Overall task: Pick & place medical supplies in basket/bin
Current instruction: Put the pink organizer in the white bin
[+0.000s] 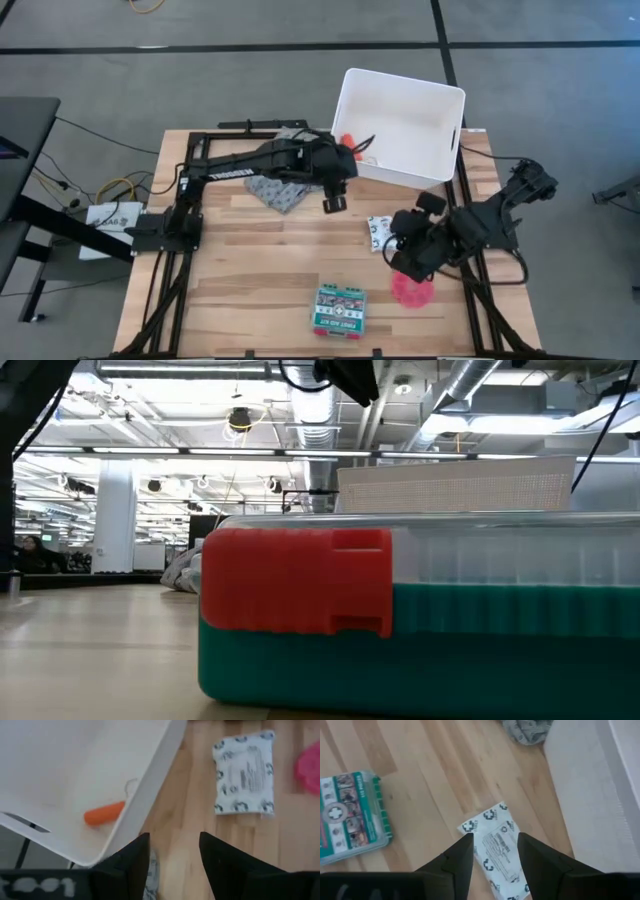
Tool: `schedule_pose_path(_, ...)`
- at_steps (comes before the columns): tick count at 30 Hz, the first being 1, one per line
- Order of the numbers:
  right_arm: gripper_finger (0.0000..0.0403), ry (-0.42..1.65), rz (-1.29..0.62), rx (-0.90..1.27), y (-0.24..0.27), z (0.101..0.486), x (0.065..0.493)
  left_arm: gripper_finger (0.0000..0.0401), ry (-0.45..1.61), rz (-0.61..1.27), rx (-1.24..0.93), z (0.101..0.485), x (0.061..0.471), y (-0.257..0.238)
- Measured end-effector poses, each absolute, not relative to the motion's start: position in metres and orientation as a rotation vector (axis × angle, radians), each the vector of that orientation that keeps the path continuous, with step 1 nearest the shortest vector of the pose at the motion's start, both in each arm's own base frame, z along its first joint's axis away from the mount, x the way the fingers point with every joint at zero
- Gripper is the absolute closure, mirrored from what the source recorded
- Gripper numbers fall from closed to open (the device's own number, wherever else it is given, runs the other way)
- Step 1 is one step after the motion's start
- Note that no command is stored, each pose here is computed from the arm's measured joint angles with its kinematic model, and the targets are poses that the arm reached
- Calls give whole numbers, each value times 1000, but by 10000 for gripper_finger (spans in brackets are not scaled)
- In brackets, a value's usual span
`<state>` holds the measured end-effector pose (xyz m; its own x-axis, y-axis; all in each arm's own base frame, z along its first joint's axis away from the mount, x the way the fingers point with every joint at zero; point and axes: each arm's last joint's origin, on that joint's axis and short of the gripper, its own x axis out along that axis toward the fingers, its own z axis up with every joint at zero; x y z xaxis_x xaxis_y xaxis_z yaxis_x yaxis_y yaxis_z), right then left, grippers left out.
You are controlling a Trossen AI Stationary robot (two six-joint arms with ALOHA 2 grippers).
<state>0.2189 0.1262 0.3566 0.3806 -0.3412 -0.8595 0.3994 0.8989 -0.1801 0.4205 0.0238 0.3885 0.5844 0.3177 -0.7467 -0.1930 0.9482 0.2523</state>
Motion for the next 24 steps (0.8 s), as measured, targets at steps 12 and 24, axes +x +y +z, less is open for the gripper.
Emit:
schedule_pose_path(12, 259, 1080, -492, 165, 171, 301, 166, 259, 1140, 452, 267, 382, 387, -22)
schedule_pose_path(24, 259, 1178, -354, 323, 196, 262, 158, 259, 992, 478, 291, 387, 394, -47)
